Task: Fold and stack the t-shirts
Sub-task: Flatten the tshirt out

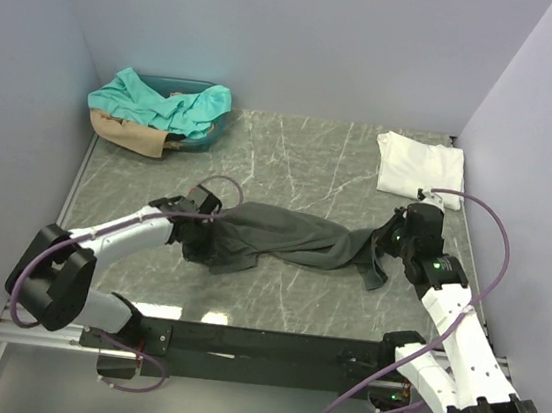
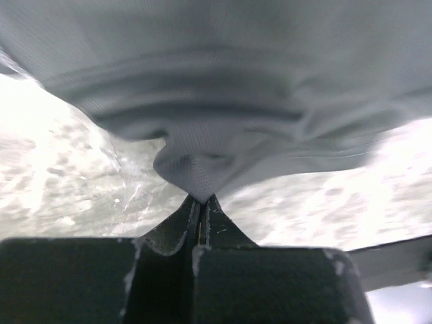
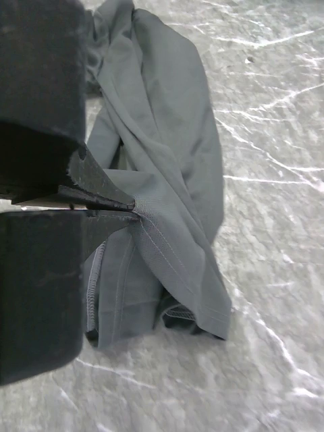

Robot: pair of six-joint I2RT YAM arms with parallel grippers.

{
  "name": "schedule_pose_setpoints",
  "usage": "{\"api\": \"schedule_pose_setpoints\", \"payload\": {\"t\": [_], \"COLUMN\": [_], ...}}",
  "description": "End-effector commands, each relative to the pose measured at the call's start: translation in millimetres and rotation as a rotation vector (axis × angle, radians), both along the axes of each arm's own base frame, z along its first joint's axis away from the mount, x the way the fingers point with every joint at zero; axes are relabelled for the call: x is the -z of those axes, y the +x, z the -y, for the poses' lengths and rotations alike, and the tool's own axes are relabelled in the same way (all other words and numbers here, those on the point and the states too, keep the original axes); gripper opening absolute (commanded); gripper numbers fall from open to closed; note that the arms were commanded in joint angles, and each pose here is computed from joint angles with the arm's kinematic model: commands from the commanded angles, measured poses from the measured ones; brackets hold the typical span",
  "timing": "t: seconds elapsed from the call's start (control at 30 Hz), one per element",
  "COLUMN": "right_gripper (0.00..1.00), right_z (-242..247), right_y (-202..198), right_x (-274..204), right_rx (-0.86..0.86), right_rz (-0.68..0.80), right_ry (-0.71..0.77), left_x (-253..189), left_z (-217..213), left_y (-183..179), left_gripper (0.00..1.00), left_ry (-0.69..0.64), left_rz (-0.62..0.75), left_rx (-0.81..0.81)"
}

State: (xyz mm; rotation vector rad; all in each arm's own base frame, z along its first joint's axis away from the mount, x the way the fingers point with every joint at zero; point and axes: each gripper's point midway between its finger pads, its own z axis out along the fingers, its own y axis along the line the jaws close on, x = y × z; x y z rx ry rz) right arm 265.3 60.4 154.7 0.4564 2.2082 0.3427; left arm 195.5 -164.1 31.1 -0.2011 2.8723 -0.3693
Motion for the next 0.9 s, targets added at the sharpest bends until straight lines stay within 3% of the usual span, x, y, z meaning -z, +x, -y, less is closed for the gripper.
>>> {"api": "schedule_pose_setpoints", "payload": {"t": [0.0,0.13,0.27,0.33,0.43,0.5,0.6,0.8,0.87], "right_gripper": [0.0,0.0,0.0,0.0,0.0,0.0,0.0,0.0,0.07], "right_z": [10,19,24,27,30,30,24,7,4], "right_y": [14,20,31,40,47,45,41,3,-18], "right_x": [-38,-64,-97,-120,-158,-178,-167,-45,-4], "right_rx": [0.02,0.037,0.054,0.067,0.075,0.063,0.025,-0.001,0.011], "right_rz": [0.085,0.128,0.199,0.242,0.326,0.386,0.385,0.072,-0.044], "right_ry": [-0.057,-0.108,-0.143,-0.155,-0.181,-0.179,-0.176,-0.05,-0.011], "left_x": [-70,-151,-237,-254,-326,-351,-356,-237,-193], "left_z": [6,-27,-47,-57,-70,-79,-101,-115,-110], "left_y": [46,102,150,167,188,187,178,132,112], "left_gripper": [0.0,0.0,0.0,0.0,0.0,0.0,0.0,0.0,0.0], "left_ry": [-0.113,-0.235,-0.301,-0.303,-0.338,-0.341,-0.314,-0.261,-0.266], "left_rz": [0.163,0.348,0.535,0.554,0.725,0.805,0.863,0.596,0.491], "left_rx": [-0.059,-0.21,-0.244,-0.265,-0.288,-0.313,-0.387,-0.456,-0.457]}}
